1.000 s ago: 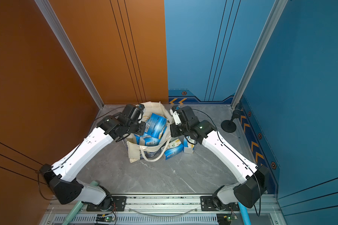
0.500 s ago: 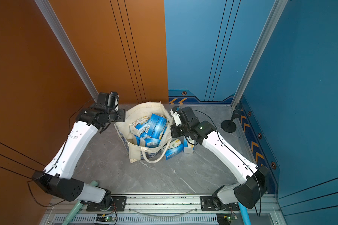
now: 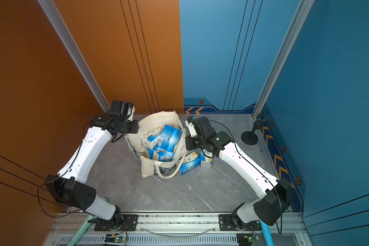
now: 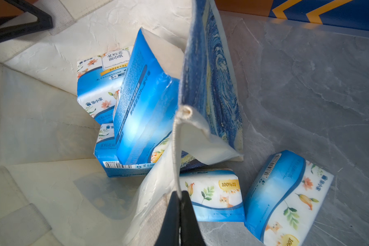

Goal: Put tissues into the canvas bag
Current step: Adjust the canvas bag at the center of the board, then pick up the pack of facial tissues from the center of the board, then place the pack of facial tissues in the canvas bag.

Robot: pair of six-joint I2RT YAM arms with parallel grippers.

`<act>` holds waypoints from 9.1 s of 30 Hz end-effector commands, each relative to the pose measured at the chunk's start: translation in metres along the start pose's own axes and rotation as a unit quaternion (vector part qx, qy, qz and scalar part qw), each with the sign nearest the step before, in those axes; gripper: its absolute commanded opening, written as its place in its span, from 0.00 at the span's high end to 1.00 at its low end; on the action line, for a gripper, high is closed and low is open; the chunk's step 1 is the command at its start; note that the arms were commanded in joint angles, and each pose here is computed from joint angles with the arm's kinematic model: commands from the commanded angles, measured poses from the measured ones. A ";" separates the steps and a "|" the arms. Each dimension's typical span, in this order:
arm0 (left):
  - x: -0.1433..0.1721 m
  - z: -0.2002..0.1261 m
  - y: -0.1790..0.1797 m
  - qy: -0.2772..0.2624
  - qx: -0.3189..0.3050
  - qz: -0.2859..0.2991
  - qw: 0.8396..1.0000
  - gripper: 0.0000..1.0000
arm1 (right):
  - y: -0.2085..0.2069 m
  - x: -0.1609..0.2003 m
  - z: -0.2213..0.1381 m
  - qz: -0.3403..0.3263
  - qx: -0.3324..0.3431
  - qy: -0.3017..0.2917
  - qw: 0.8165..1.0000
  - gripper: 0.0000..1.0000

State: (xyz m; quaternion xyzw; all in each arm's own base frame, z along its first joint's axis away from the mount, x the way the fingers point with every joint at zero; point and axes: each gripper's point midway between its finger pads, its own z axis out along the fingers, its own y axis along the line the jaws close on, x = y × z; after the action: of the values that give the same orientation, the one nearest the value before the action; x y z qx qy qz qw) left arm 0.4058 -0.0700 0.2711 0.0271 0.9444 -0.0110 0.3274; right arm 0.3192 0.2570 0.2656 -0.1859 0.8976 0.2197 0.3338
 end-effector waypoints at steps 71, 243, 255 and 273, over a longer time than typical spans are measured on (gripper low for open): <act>-0.025 -0.073 0.082 -0.128 -0.084 -0.082 0.985 0.43 | 0.038 -0.103 0.029 -0.033 -0.025 -0.068 0.997 0.46; 0.039 -0.042 -0.066 0.122 0.030 0.151 0.980 0.65 | -0.129 0.047 0.005 0.138 0.114 0.025 0.983 0.20; 0.058 -0.036 -0.054 0.165 0.113 0.097 0.975 0.50 | -0.128 0.048 0.010 0.138 0.114 0.031 0.983 0.20; 0.031 -0.048 0.008 0.111 -0.075 0.082 0.988 0.20 | -0.123 0.043 0.019 0.125 0.119 0.037 0.984 0.19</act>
State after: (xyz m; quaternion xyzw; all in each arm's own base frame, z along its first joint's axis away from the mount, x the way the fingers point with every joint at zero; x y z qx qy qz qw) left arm 0.3491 -0.0793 0.2665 0.1083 0.9759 0.0398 0.1855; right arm 0.3541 0.1585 0.1841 -0.0411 0.9455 0.1572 0.2820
